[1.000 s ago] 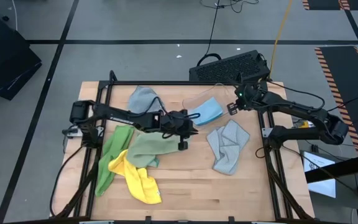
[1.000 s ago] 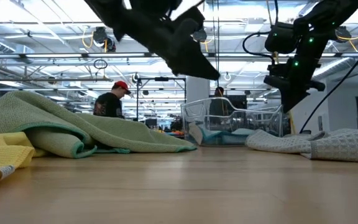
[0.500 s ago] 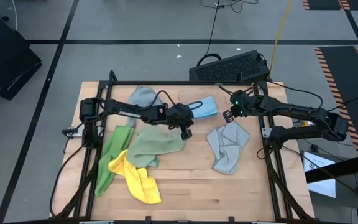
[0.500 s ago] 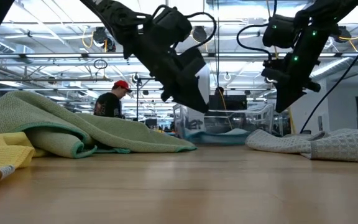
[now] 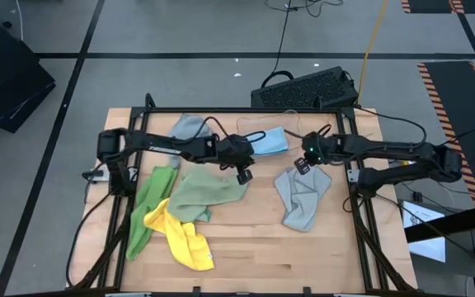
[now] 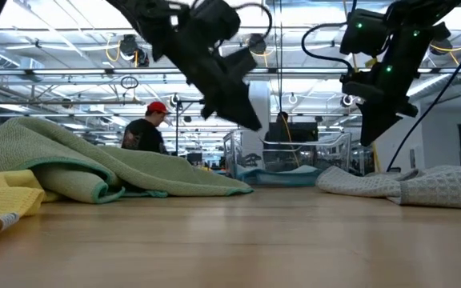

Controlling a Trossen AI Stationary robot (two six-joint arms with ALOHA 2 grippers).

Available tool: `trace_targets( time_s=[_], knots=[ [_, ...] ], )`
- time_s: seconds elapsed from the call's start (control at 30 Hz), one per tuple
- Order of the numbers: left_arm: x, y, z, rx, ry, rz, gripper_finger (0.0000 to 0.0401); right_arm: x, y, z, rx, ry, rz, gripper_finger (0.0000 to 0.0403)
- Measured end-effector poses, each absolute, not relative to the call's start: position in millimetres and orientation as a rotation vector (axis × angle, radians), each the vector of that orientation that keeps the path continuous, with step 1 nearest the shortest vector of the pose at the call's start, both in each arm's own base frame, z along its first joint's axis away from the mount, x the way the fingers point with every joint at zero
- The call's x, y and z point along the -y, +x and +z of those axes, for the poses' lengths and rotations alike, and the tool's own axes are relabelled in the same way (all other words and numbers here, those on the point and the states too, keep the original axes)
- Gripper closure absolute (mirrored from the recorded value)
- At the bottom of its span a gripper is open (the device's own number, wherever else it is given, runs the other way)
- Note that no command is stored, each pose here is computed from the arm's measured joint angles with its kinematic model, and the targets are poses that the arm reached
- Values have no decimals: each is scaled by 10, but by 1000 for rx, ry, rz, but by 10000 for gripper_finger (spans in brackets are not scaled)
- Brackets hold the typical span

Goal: Fold microfiber towels
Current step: Adjust the transparent bin

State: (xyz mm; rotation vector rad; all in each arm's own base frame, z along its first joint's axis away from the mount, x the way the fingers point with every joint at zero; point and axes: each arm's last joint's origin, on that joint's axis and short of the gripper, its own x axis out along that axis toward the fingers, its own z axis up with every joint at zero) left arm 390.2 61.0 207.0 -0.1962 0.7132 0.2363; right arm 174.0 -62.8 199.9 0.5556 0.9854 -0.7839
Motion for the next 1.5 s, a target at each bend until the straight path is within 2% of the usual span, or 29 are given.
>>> trace_targets(
  time_s=[0.13,0.37,0.87,1.3,1.5],
  knots=[
    [-544,3741,2171,-806,-154,348,359,499,1825,2003,-941,539,-717,403],
    [-653,3574,2089,-942,-174,555,359,277,1949,1867,-820,434,-536,403],
    [-1140,3627,1961,-869,-241,590,359,-14,1970,1672,-693,172,-341,403],
    [-1458,3701,2001,-693,-208,609,359,-191,1937,1590,-638,152,-242,403],
    [-1466,3671,2000,-705,-265,613,359,-288,1941,1612,-605,183,-220,403]
  ],
)
